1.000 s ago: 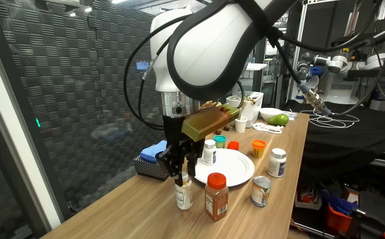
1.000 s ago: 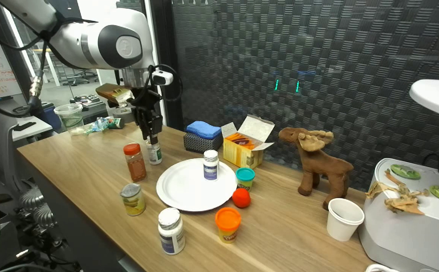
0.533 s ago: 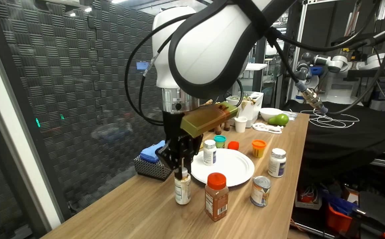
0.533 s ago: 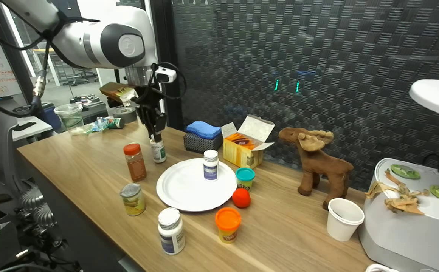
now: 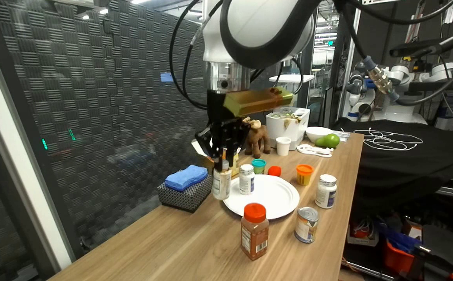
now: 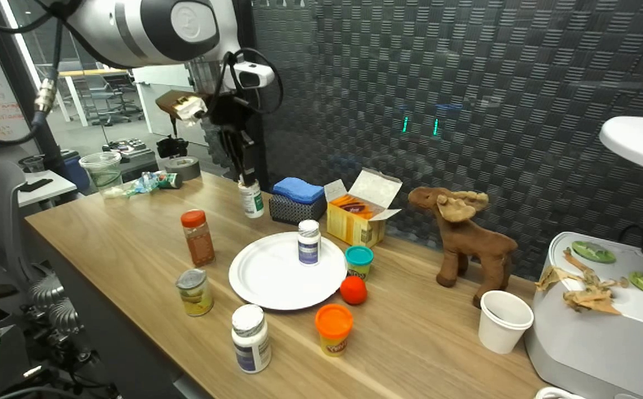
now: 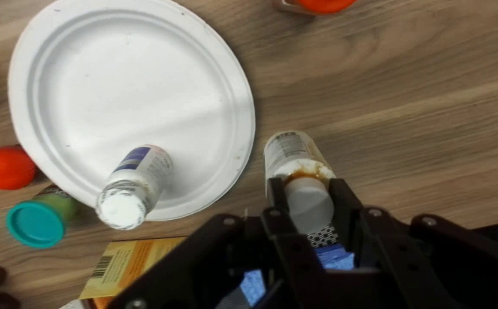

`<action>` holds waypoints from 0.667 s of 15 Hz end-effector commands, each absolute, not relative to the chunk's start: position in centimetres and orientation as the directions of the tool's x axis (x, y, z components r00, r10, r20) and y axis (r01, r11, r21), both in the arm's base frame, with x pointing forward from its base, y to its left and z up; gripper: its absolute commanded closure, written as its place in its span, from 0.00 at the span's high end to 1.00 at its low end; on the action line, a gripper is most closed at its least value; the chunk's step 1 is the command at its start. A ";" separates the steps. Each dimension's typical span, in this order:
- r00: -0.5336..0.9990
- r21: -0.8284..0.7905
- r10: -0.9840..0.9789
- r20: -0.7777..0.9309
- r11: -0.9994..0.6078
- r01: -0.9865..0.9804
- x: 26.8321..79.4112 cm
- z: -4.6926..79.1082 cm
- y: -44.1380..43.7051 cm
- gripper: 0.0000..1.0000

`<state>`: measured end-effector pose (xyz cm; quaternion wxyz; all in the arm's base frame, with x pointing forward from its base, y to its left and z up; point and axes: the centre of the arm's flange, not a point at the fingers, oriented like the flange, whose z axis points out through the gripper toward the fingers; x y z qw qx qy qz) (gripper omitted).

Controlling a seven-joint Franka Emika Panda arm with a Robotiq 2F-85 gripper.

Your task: Pick up the bottles from the table and put them on the white plate.

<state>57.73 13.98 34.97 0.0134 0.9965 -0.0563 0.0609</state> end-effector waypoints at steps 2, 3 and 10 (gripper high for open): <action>0.979 0.042 -0.172 0.107 -0.983 -0.177 57.3 36.1 10.6 0.10; 0.981 0.048 -0.173 0.091 -0.983 -0.178 57.6 35.4 10.2 0.10; 0.978 0.079 -0.206 0.026 -0.975 -0.207 58.8 30.3 8.9 0.10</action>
